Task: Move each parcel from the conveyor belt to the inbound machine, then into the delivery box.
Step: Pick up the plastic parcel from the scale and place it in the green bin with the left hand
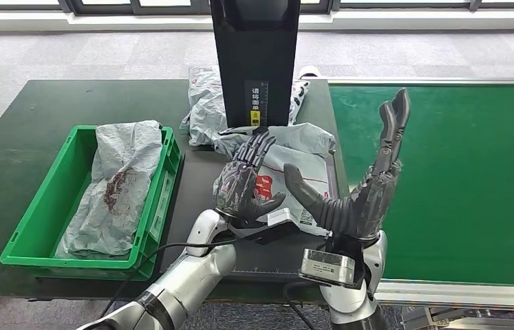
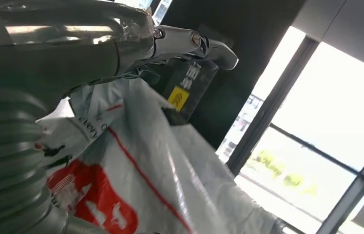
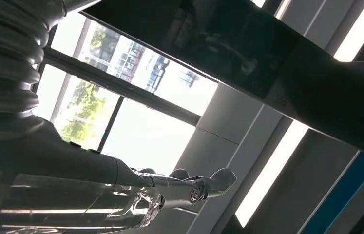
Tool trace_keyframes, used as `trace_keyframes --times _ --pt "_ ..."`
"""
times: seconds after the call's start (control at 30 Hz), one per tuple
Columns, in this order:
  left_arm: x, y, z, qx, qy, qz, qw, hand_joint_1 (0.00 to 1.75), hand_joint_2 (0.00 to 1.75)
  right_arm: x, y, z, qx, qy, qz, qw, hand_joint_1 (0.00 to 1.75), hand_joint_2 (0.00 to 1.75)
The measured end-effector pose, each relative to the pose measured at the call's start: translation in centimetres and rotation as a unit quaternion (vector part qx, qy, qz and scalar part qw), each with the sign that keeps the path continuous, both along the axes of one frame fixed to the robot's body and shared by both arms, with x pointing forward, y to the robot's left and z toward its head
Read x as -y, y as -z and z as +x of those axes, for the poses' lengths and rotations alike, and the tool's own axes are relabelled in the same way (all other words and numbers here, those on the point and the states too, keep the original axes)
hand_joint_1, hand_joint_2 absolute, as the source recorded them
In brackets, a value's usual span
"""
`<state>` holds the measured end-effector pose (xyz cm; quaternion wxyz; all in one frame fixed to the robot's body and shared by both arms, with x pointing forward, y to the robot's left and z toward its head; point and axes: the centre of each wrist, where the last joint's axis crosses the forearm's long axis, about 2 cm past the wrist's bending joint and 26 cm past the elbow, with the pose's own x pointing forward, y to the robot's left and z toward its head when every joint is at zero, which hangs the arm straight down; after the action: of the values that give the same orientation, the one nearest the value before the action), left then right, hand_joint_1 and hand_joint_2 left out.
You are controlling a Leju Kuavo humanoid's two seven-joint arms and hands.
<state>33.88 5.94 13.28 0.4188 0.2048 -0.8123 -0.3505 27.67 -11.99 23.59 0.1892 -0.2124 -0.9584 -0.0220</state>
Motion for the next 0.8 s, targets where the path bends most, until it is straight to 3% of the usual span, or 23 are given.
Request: trace_keyframes --times 0.27,0.6,0.63,0.73,0.77,0.8 --pt "1.3 2.8 -1.4 -0.11 -0.008 0.222 0.969 0.0 1.75 -0.3 -0.1 -0.1 0.002 -0.008 0.004 1.0 0.0 1.75" --pt "1.5 3.8 -1.8 -0.147 0.01 0.319 0.936 0.0 1.75 -0.4 -0.2 -0.1 0.002 -0.011 0.006 1.0 0.0 1.75" --pt "1.6 3.8 -1.8 -0.148 0.011 0.328 0.933 0.28 1.75 -0.4 -0.2 -0.1 0.002 -0.012 0.007 1.0 0.0 1.75" --pt "1.6 3.6 -1.6 -0.149 0.012 0.347 0.926 1.59 1.75 -0.4 -0.2 -0.1 0.002 -0.012 0.008 1.0 0.0 1.75" --pt "1.6 3.7 -1.6 -0.149 0.013 0.354 0.923 1.75 1.75 -0.4 -0.2 -0.1 0.002 -0.012 0.008 1.0 0.0 1.75" --pt "1.6 3.7 -1.6 -0.15 0.013 0.36 0.921 1.75 1.75 -0.4 -0.2 -0.1 0.002 -0.012 0.008 1.0 0.0 1.75"
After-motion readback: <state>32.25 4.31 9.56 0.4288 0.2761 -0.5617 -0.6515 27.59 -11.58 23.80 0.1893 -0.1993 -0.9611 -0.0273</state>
